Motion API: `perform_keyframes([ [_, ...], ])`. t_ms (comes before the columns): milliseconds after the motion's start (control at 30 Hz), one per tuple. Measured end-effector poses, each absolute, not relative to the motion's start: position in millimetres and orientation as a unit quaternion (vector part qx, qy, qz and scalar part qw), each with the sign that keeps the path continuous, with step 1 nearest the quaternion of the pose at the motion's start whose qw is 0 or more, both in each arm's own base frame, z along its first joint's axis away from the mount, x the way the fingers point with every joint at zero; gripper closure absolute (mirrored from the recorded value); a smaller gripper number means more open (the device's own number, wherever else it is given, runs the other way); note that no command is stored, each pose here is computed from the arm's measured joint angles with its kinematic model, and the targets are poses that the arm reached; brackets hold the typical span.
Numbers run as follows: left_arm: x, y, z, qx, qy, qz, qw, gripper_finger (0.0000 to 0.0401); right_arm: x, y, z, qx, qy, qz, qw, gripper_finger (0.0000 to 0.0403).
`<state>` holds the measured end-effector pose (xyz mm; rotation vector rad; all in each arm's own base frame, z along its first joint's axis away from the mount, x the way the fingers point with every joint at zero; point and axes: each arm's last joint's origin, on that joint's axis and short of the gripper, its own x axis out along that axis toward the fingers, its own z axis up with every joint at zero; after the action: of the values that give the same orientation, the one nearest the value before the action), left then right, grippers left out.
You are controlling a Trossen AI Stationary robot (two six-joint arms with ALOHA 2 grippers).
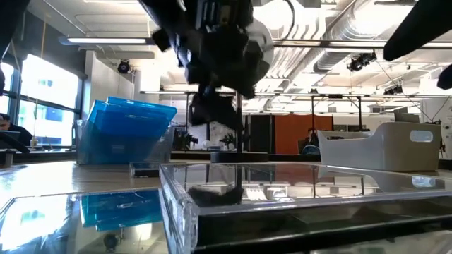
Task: Pick & place jewel cases by type
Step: Put the top right black CD case into the gray bin
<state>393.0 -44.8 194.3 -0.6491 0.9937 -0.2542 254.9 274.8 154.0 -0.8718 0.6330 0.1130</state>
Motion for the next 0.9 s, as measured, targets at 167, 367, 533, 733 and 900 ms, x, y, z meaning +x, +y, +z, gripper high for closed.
perform_keyframes([
  [167, 371.2, -71.7, 221.9, -0.221, 0.464, -0.049, 0.856, 0.016, 255.4, 272.7, 152.3, -0.327, 0.318, 0.034, 0.889, 0.0269],
  [367, 350.3, -116.6, 228.4, -0.155, 0.472, -0.032, 0.867, 0.016, 258.0, 274.3, 154.9, -0.258, 0.304, 0.008, 0.917, 0.0269],
  [533, 333.0, -153.7, 226.4, -0.101, 0.489, -0.083, 0.863, 0.016, 259.0, 276.0, 155.6, -0.172, 0.304, -0.003, 0.937, 0.0269],
  [733, 315.6, -186.4, 226.7, 0.033, 0.462, -0.114, 0.879, 0.016, 263.2, 272.0, 152.3, 0.008, 0.347, -0.015, 0.938, 0.0269],
  [900, 314.2, -198.2, 229.6, 0.043, 0.427, -0.106, 0.897, 0.016, 267.1, 258.4, 147.8, 0.073, 0.392, -0.053, 0.915, 0.0269],
])
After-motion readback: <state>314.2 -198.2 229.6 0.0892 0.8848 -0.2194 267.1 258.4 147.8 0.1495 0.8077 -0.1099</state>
